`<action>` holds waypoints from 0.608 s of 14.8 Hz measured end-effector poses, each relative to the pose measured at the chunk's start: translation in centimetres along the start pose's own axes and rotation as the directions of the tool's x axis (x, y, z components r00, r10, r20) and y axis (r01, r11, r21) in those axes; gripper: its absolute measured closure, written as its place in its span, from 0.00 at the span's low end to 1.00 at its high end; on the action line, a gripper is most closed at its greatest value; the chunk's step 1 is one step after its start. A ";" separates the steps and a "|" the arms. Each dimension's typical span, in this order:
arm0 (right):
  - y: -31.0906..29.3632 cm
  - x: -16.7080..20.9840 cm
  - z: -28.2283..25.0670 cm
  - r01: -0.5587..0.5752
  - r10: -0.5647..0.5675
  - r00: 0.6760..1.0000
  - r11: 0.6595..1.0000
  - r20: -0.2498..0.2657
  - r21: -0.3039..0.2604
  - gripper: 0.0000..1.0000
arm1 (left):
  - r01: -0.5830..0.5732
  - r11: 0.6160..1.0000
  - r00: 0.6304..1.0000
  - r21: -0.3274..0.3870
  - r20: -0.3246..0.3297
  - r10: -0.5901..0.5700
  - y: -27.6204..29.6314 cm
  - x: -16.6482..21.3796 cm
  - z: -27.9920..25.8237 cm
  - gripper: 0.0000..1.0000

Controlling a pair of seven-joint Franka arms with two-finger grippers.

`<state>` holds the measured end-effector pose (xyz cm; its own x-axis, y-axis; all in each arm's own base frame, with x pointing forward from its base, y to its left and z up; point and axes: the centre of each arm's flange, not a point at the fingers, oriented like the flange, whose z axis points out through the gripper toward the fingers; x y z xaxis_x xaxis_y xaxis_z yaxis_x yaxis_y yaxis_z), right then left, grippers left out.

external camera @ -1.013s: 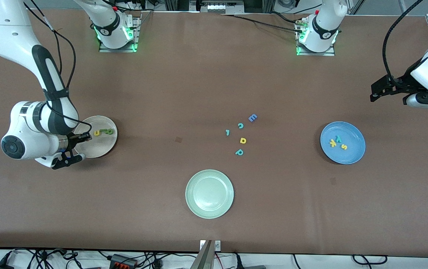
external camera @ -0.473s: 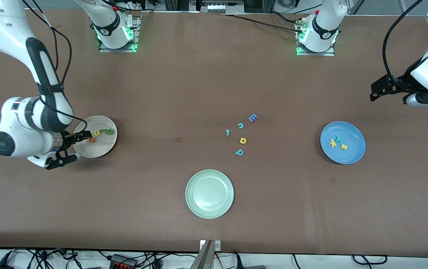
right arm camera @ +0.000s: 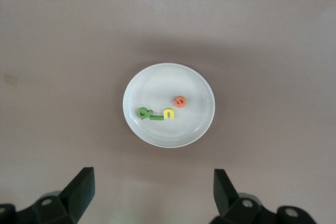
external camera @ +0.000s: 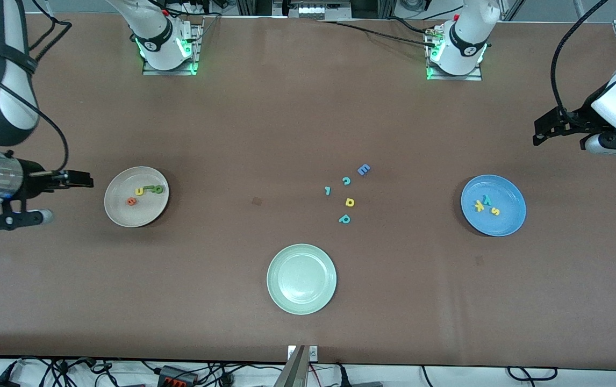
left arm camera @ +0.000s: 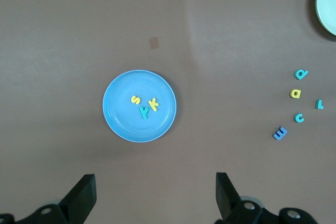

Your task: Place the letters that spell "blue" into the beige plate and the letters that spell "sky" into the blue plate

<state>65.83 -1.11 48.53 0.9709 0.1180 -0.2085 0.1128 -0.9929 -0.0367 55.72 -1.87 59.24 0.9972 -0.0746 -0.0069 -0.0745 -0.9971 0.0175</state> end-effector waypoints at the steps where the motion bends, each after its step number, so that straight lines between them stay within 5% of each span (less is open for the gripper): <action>1: 0.2 -0.1 -0.8 -0.003 0.003 1.000 1.000 -0.016 -0.003 0.00 | 0.000 1.000 1.000 0.000 0.000 0.000 0.0 0.0 0.0 0.00; 9: 1.8 -2.1 -8.5 -0.042 0.036 0.985 0.999 -0.167 -0.027 0.00 | 0.000 1.000 1.000 0.000 0.001 0.000 0.0 0.0 0.0 0.00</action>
<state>65.85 -3.26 57.24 0.9960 0.0782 -0.0439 0.0782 -0.9969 -0.0011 55.72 -1.87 59.24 0.9972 -0.0746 -0.0075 -0.0745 -0.9971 0.0175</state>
